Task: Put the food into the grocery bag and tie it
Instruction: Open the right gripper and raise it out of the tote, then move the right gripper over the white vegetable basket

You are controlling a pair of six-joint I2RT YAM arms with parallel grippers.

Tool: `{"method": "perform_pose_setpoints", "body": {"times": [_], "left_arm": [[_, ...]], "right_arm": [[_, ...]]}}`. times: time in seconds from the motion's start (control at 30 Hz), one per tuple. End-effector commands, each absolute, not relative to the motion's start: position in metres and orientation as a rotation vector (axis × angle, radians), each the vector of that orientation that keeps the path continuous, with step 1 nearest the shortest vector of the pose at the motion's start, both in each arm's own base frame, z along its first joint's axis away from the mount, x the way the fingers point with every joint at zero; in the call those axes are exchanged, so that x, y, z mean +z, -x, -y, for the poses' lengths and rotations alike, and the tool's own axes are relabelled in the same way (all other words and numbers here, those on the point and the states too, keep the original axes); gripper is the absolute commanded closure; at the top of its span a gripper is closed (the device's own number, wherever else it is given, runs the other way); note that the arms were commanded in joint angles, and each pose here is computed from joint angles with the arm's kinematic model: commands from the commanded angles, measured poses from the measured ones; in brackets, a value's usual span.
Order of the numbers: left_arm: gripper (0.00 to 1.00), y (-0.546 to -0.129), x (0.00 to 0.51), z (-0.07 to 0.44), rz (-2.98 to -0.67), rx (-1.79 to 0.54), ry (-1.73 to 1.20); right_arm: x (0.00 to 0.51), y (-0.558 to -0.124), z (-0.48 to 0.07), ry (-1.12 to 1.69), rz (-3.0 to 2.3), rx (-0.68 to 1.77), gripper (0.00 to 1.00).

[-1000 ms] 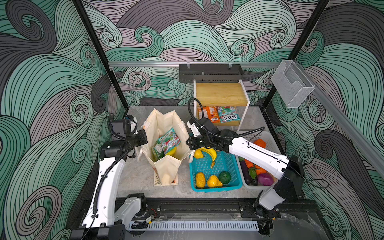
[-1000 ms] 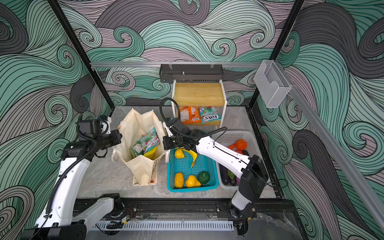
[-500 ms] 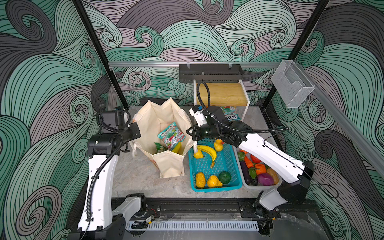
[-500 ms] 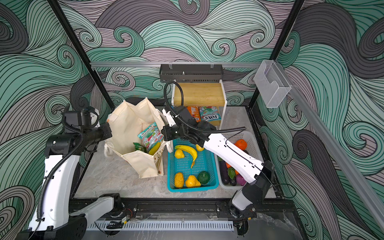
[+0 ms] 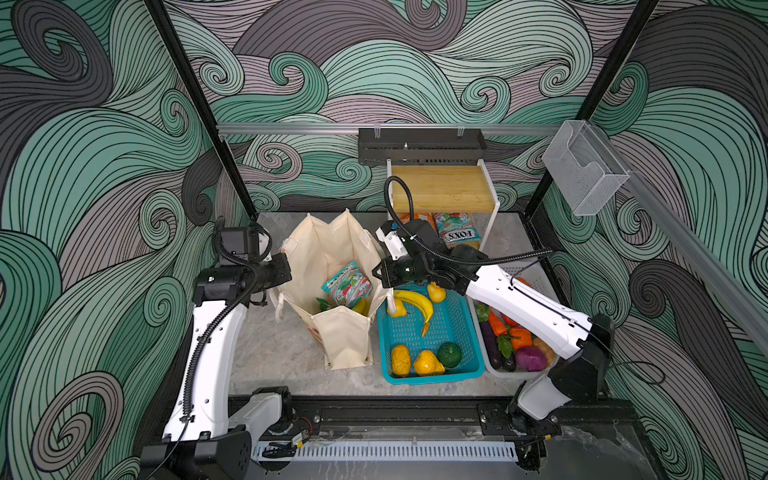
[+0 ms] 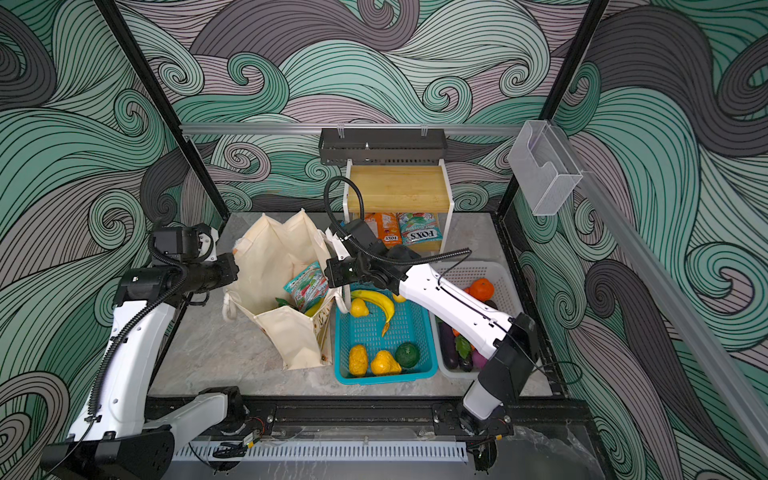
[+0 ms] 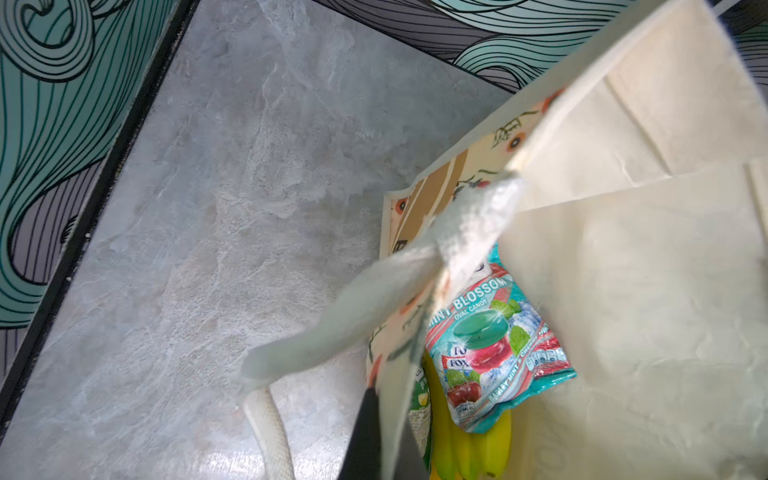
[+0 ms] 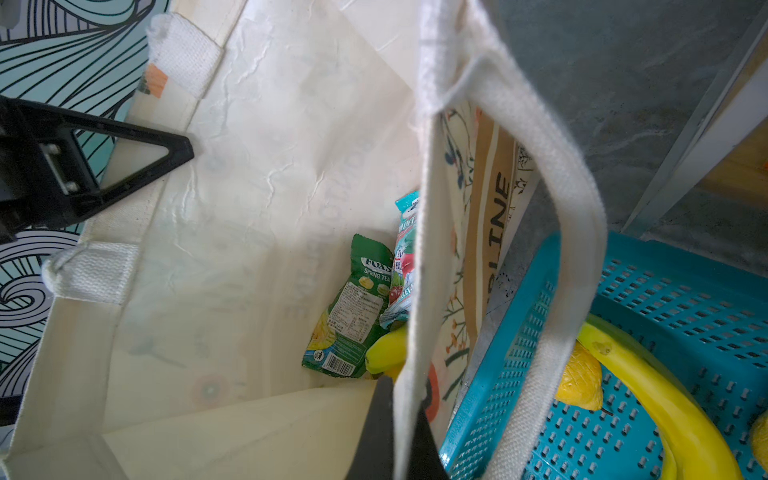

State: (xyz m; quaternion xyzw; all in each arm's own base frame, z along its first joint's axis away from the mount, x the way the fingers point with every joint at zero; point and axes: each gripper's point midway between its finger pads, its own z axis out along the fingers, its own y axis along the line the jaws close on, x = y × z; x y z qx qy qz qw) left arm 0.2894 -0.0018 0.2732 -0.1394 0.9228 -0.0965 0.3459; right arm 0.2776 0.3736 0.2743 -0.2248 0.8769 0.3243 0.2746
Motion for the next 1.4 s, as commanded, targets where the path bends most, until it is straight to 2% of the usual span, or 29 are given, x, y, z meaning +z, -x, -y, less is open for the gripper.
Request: {"method": "perform_pose_setpoints", "body": {"times": [0.0, 0.1, 0.13, 0.23, 0.37, 0.4, 0.43, 0.57, 0.67, 0.77, 0.9, 1.1, 1.37], "left_arm": [[1.00, -0.306, 0.279, 0.002, -2.324, -0.270, 0.334], [1.00, -0.309, 0.272, 0.006, -2.339, -0.304, 0.322], [1.00, -0.309, 0.271, 0.008, -2.341, -0.317, 0.318], [1.00, -0.306, 0.270, 0.008, -2.333, -0.313, 0.313], [1.00, -0.299, 0.269, -0.002, -2.314, -0.238, 0.342], [1.00, -0.298, 0.269, -0.003, -2.312, -0.232, 0.347], [1.00, -0.298, 0.269, -0.003, -2.309, -0.235, 0.346], [1.00, -0.298, 0.269, 0.003, -2.295, -0.276, 0.320], [1.00, -0.297, 0.265, 0.005, -2.291, -0.289, 0.319], [1.00, -0.297, 0.260, 0.007, -2.300, -0.305, 0.313], [1.00, -0.297, 0.257, 0.012, -2.303, -0.334, 0.300], [1.00, -0.296, 0.256, 0.016, -2.293, -0.364, 0.286], [1.00, -0.296, 0.254, 0.019, -2.300, -0.383, 0.273]], "right_arm": [[0.282, -0.289, -0.386, 0.602, -2.290, 0.921, 1.00], [0.274, -0.293, -0.384, 0.599, -2.310, 0.899, 0.99], [0.275, -0.293, -0.383, 0.600, -2.305, 0.896, 0.90], [0.286, -0.290, -0.375, 0.610, -2.276, 0.882, 0.45], [0.306, -0.287, -0.345, 0.581, -2.226, 0.800, 0.21], [0.311, -0.286, -0.337, 0.575, -2.209, 0.786, 0.05], [0.319, -0.284, -0.327, 0.581, -2.178, 0.773, 0.00], [0.348, -0.267, -0.285, 0.636, -2.031, 0.654, 0.00], [0.362, -0.259, -0.236, 0.516, -1.983, 0.565, 0.00], [0.359, -0.254, -0.197, 0.389, -1.964, 0.578, 0.00], [0.340, -0.241, -0.165, 0.340, -1.934, 0.583, 0.00], [0.275, -0.253, -0.096, 0.019, -2.087, 0.336, 0.00], [0.202, -0.274, -0.065, -0.328, -2.260, 0.461, 0.00]]}}
